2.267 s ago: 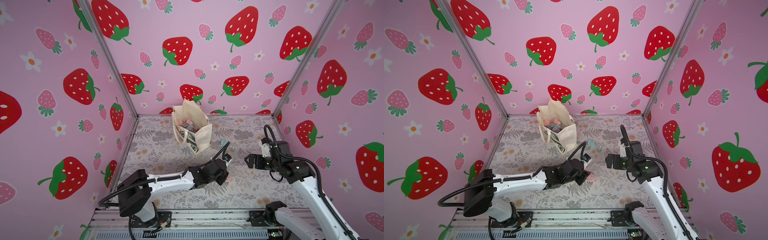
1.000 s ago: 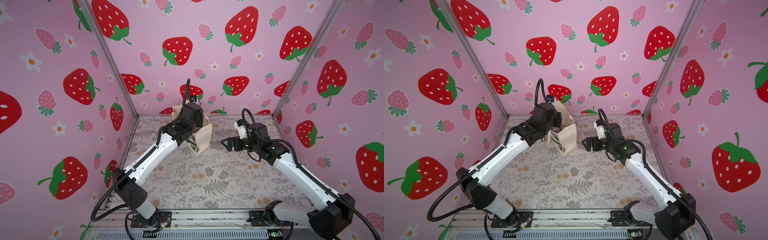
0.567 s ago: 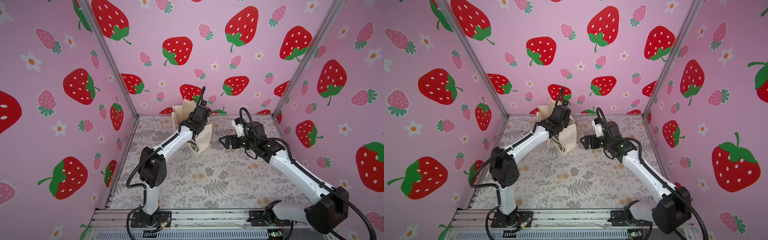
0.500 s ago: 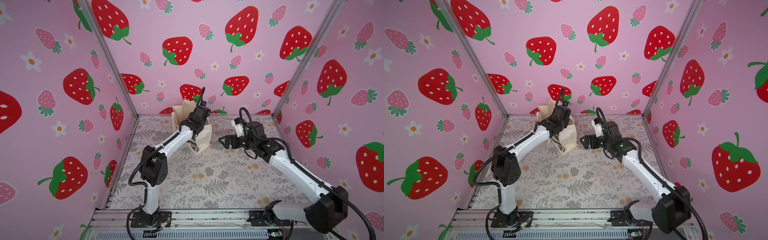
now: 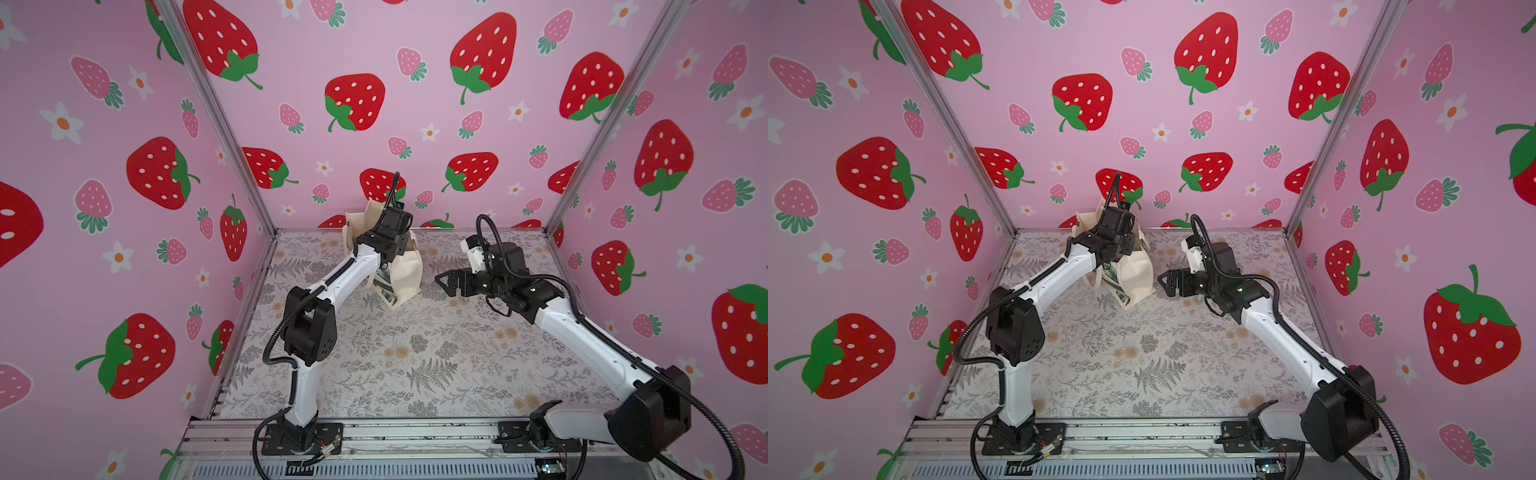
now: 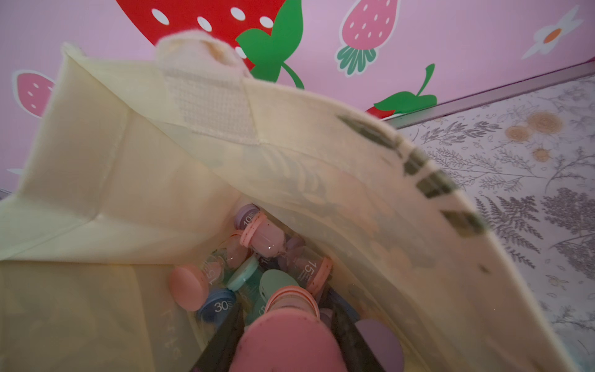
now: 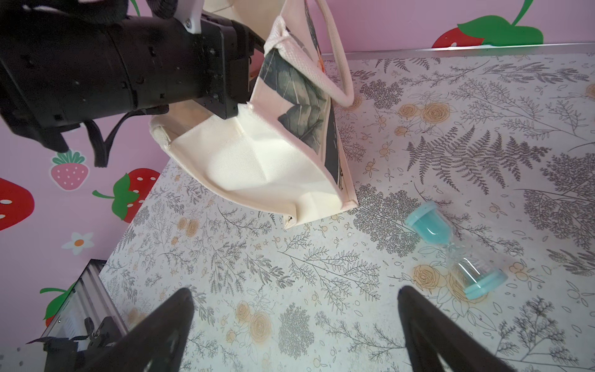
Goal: Put the hourglass into the canvas bag
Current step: Place the hourglass in the canvas bag.
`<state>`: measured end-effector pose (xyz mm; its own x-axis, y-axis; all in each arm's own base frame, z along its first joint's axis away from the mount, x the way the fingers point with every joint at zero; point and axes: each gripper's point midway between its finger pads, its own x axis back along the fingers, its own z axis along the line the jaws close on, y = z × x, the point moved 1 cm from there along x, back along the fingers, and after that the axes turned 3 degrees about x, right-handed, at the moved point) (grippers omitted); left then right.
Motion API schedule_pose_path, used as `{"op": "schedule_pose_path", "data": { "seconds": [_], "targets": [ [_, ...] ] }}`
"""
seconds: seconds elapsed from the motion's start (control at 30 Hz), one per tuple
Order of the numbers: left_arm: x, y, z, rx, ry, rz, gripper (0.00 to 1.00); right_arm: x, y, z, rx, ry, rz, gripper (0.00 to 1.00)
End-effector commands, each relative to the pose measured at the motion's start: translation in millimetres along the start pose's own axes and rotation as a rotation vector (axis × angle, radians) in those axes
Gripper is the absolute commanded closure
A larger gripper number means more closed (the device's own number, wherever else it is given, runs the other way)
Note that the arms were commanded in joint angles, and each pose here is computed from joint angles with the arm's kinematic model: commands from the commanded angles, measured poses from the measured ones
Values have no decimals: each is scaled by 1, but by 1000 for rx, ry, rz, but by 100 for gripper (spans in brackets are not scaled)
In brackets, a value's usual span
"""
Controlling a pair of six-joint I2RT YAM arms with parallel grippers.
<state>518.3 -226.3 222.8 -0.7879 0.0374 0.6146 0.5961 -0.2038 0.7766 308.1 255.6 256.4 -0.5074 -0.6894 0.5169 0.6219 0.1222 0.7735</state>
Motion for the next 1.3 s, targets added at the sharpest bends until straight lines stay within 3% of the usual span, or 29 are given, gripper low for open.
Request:
{"op": "schedule_pose_path", "data": {
  "seconds": [0.0,0.3,0.43,0.8,1.1,1.27],
  "targets": [
    [-1,-25,-10,-3,-48,121,58,-1,5,2,12,14,-14,1],
    [10,-17,-8,-1,-57,130,37,2,10,-8,-4,-17,-20,1],
    [20,-6,-4,10,-57,116,32,2,11,-18,-31,-37,-22,1],
    [94,21,10,105,-113,17,17,-17,0,-66,-99,-144,35,1],
    [151,6,1,218,-244,-50,10,-35,-11,-109,-128,-238,92,1],
    [174,-15,-17,214,-304,-54,5,-47,-18,-129,-140,-264,125,1]
  ]
}}
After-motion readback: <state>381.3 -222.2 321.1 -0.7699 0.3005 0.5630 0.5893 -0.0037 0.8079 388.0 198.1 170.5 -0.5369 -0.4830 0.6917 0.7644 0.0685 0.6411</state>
